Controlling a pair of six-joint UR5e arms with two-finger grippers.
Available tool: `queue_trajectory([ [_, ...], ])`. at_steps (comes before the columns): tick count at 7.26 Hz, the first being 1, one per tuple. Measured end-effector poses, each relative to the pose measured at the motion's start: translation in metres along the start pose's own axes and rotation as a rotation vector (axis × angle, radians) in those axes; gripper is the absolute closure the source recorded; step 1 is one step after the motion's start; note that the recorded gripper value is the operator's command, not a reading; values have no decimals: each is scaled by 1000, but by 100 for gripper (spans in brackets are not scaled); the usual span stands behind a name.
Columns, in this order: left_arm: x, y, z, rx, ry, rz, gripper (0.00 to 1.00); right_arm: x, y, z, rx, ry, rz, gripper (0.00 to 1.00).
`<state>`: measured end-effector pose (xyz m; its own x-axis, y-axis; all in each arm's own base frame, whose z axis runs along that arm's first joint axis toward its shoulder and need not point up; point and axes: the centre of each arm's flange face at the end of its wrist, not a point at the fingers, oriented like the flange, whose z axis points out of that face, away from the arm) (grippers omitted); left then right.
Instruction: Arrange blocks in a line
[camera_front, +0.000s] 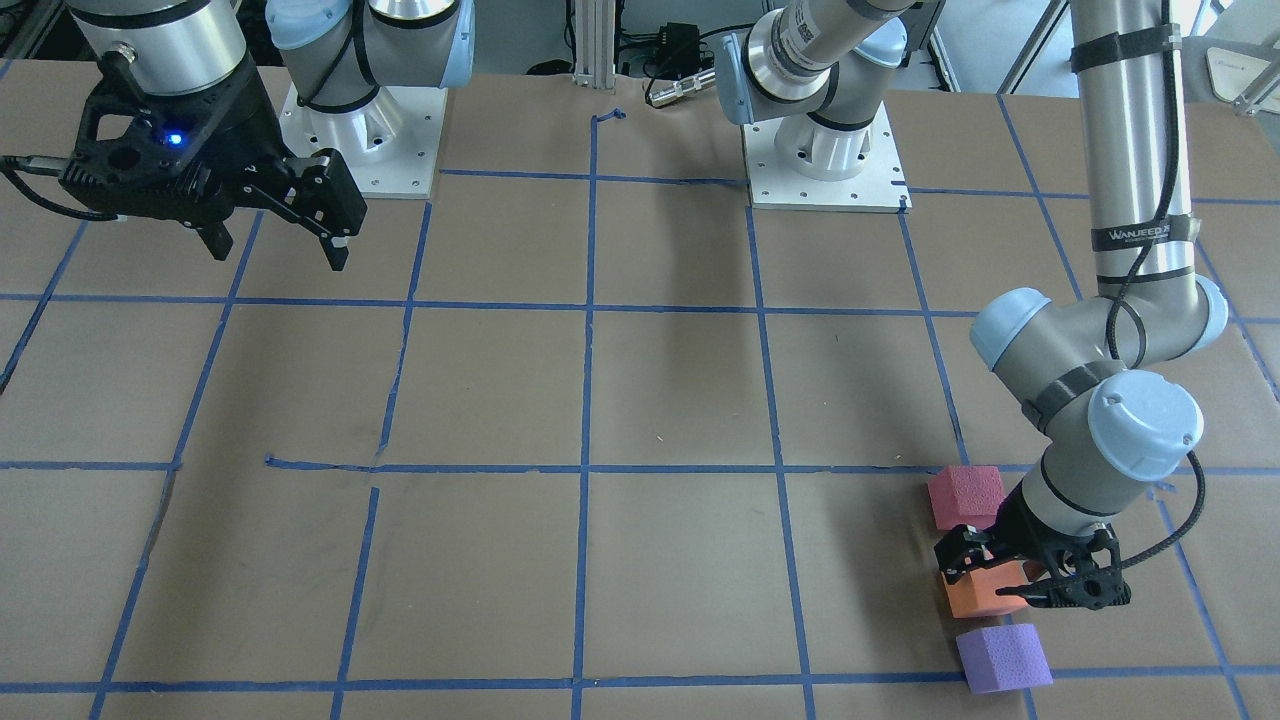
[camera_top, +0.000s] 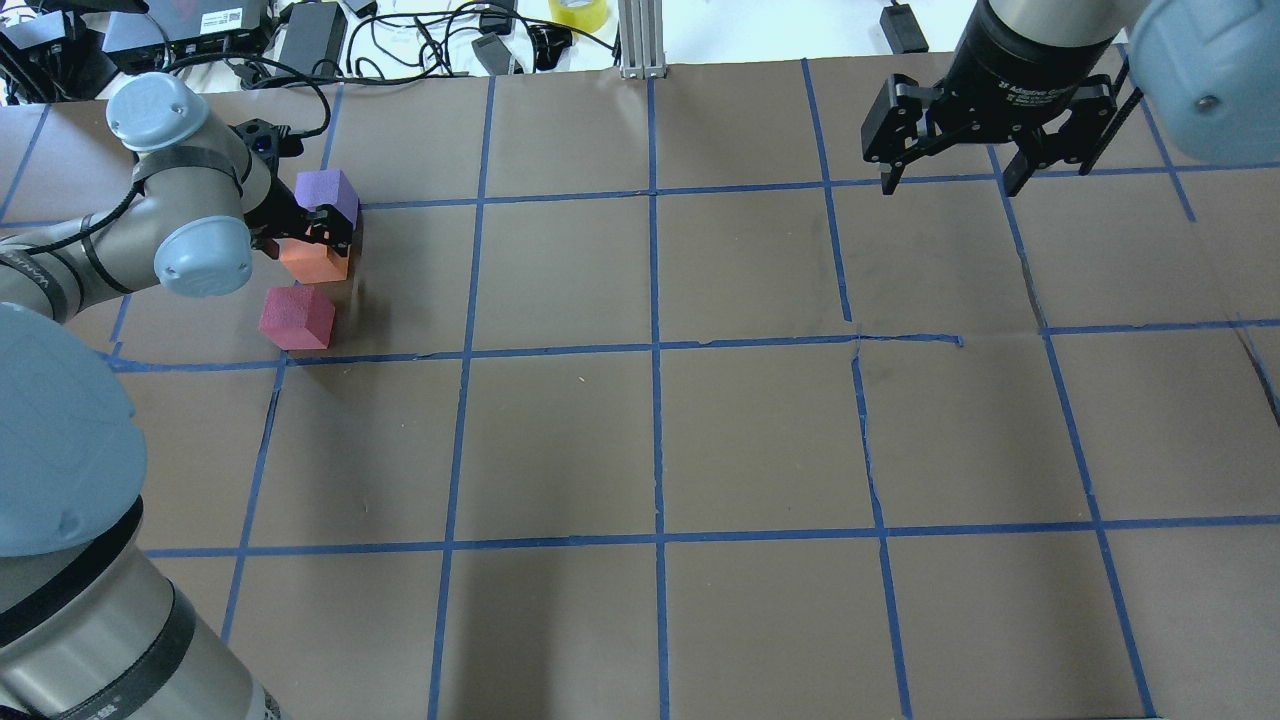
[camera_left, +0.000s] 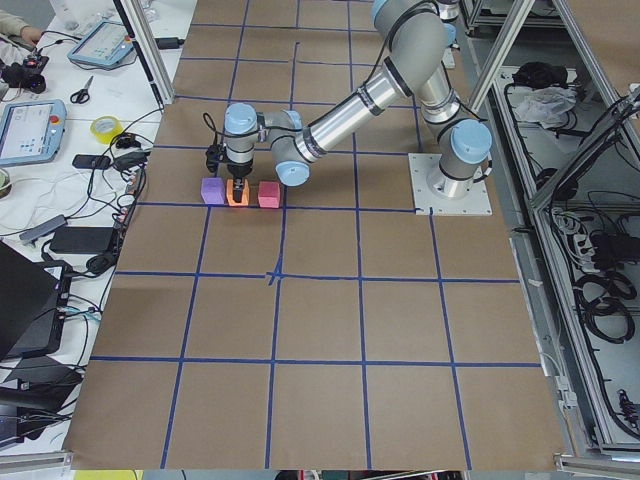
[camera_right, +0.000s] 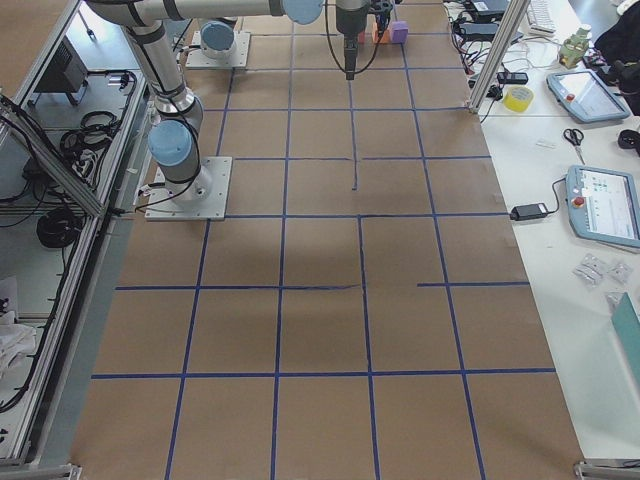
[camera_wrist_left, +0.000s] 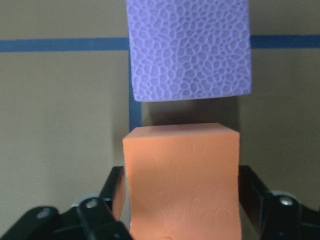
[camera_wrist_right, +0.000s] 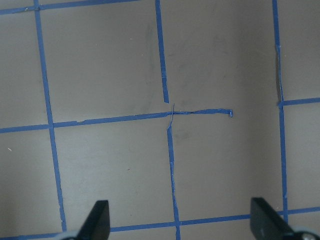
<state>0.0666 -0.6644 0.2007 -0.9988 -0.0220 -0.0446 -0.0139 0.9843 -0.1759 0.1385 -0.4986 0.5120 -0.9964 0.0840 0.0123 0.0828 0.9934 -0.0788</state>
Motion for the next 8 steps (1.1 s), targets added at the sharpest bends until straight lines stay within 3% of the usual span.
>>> queue_trajectory([
  [3, -4, 3, -44, 10, -34, 3, 0, 0, 0, 0, 0, 0, 1, 0],
  [6, 14, 19, -131, -20, -41, 13, 0, 0, 0, 0, 0, 0, 0, 0],
  [8, 66, 33, -186, -6, -62, -15, 0, 0, 0, 0, -1, 0, -4, 0],
])
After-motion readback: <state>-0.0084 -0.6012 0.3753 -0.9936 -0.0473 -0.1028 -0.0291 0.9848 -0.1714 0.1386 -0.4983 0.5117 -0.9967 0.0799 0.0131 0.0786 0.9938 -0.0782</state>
